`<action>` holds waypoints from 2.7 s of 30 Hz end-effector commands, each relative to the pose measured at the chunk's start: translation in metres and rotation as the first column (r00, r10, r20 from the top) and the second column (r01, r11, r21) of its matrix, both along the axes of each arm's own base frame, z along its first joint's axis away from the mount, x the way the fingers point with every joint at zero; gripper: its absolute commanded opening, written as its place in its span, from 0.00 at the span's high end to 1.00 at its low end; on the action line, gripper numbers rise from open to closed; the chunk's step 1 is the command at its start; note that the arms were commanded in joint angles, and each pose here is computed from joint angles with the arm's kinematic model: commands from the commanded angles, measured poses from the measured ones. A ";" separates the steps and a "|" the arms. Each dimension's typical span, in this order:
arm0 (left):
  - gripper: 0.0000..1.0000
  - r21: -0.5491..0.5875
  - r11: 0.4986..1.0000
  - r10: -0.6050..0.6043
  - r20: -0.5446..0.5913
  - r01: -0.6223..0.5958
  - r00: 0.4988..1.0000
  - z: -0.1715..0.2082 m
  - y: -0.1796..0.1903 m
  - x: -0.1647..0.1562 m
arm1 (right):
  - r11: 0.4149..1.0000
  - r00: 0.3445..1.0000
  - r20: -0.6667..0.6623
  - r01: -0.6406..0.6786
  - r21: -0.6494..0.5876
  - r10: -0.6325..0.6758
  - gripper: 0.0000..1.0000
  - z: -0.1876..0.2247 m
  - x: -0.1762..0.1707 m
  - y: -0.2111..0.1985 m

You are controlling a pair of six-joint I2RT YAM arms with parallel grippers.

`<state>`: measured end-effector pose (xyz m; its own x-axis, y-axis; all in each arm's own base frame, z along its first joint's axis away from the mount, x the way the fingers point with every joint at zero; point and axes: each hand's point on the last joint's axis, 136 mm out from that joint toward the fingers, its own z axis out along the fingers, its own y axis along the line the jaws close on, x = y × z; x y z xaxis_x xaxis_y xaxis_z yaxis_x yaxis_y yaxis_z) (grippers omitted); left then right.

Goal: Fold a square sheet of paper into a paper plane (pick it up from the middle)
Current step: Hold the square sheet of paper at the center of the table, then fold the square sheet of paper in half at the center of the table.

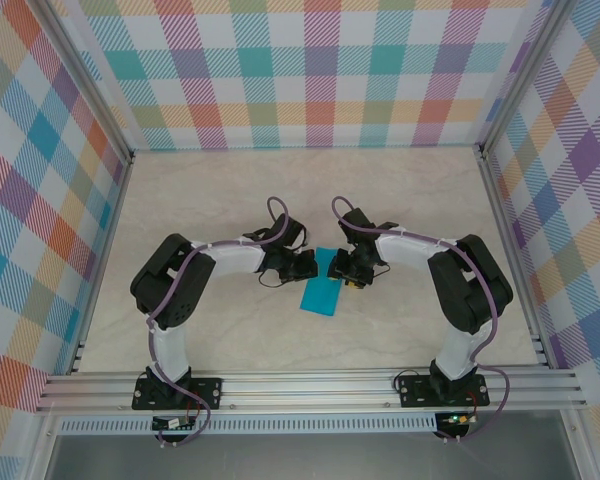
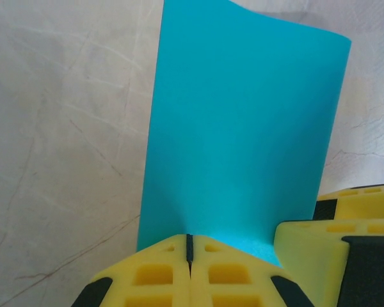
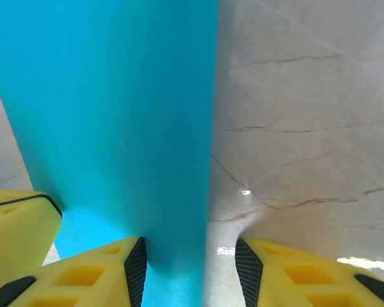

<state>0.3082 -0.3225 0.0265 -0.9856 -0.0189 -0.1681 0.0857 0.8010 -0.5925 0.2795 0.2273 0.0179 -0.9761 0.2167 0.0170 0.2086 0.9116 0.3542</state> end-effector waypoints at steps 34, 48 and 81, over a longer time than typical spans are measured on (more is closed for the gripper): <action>1.00 0.090 0.995 -0.032 -0.040 0.036 0.999 -0.039 0.015 -0.020 | 0.903 0.989 0.140 -0.026 0.429 -0.038 0.85 0.072 -0.013 0.033; 1.00 0.100 0.994 -0.043 -0.045 0.047 0.998 -0.042 0.017 -0.022 | 0.906 0.998 0.058 -0.001 0.424 -0.026 0.89 0.025 -0.032 0.028; 1.00 0.113 0.992 -0.049 -0.052 0.054 0.997 -0.047 0.021 -0.026 | 0.859 0.994 0.114 -0.061 0.509 0.003 0.88 0.027 -0.051 0.026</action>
